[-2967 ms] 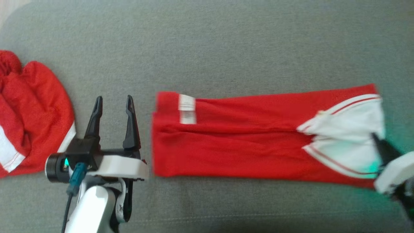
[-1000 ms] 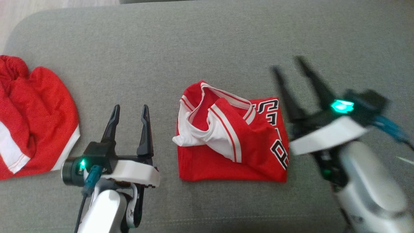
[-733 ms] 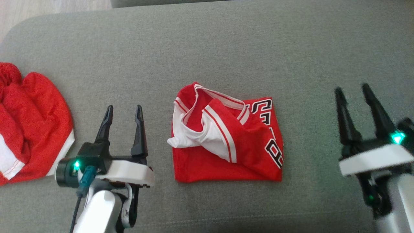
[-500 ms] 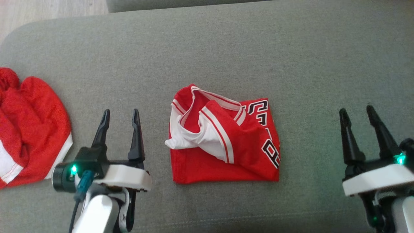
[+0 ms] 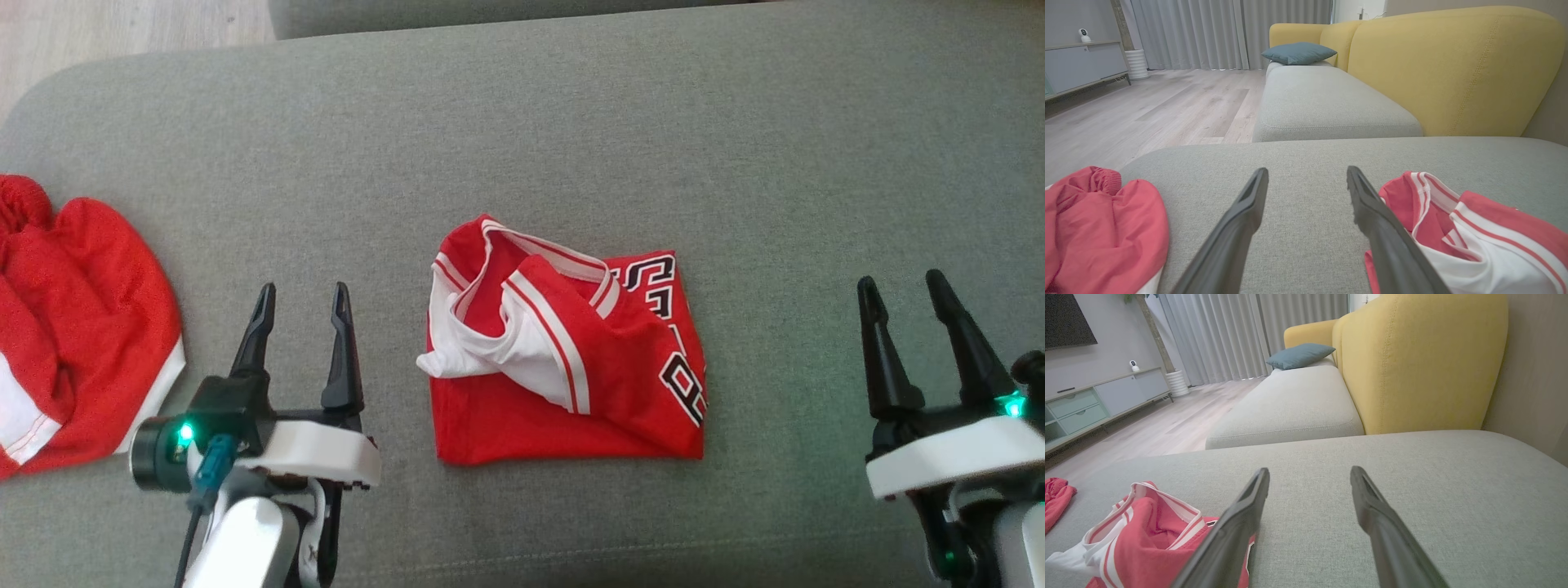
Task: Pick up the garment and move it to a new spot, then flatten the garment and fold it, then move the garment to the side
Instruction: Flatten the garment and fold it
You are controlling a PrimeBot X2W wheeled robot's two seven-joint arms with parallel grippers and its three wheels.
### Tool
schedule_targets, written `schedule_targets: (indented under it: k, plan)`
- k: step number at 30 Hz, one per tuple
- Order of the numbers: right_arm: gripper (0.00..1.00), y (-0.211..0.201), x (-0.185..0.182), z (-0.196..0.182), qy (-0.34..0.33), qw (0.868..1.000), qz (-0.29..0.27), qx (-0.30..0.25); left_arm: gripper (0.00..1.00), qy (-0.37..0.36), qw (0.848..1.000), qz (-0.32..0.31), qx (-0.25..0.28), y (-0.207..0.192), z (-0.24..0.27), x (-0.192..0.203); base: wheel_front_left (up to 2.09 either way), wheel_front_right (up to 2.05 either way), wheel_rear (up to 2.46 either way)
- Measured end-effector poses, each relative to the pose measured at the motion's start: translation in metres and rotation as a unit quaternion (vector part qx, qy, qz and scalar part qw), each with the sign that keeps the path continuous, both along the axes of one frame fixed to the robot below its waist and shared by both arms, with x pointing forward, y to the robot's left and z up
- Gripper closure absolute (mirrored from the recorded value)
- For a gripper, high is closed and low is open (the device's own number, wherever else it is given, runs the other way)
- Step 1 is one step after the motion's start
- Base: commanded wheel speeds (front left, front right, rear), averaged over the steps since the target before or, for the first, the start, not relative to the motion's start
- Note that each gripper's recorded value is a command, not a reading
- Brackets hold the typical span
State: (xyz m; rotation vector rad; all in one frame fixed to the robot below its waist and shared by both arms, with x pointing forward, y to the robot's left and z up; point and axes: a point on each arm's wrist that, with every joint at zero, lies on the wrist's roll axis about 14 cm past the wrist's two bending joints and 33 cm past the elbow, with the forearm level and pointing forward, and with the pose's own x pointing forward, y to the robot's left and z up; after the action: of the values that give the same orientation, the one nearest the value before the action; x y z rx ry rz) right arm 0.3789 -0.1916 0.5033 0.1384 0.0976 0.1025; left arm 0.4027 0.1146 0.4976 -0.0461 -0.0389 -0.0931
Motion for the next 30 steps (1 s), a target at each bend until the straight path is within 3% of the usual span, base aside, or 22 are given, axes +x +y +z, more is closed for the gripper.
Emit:
schedule_targets:
  k: [3, 5, 6, 12, 18, 30]
  plan:
    - [0.00, 0.000, -0.002, -0.005, 0.011, 1.000, 0.000, 0.000, 0.00, 0.000, 1.000, 0.001, 0.001, 0.000, 0.000, 0.000, 0.00, 0.00, 0.00]
    - [0.71, 0.002, -0.005, -0.015, 0.030, 1.000, 0.004, 0.000, 0.00, 0.001, 1.000, 0.002, 0.001, 0.000, -0.001, 0.000, 0.00, 0.00, 0.00]
    - [1.00, 0.005, -0.005, -0.021, 0.041, 0.999, 0.009, 0.000, 0.00, 0.002, 1.000, 0.002, 0.001, 0.001, -0.001, 0.000, 0.00, 0.00, 0.00]
    - [1.00, 0.045, -0.004, -0.065, 0.115, 0.991, 0.069, 0.017, 0.00, 0.012, 1.000, 0.000, 0.000, 0.000, -0.009, 0.002, 0.00, 0.00, 0.00]
    - [1.00, 0.091, 0.023, -0.084, 0.137, 0.981, 0.139, 0.023, 0.00, 0.011, 1.000, 0.002, 0.000, 0.001, -0.009, 0.009, 0.00, 0.00, 0.00]
    - [1.00, 0.122, 0.015, -0.127, 0.207, 0.957, 0.201, 0.027, 0.00, 0.021, 1.000, 0.019, 0.000, 0.010, -0.016, 0.009, 0.00, 0.00, 0.00]
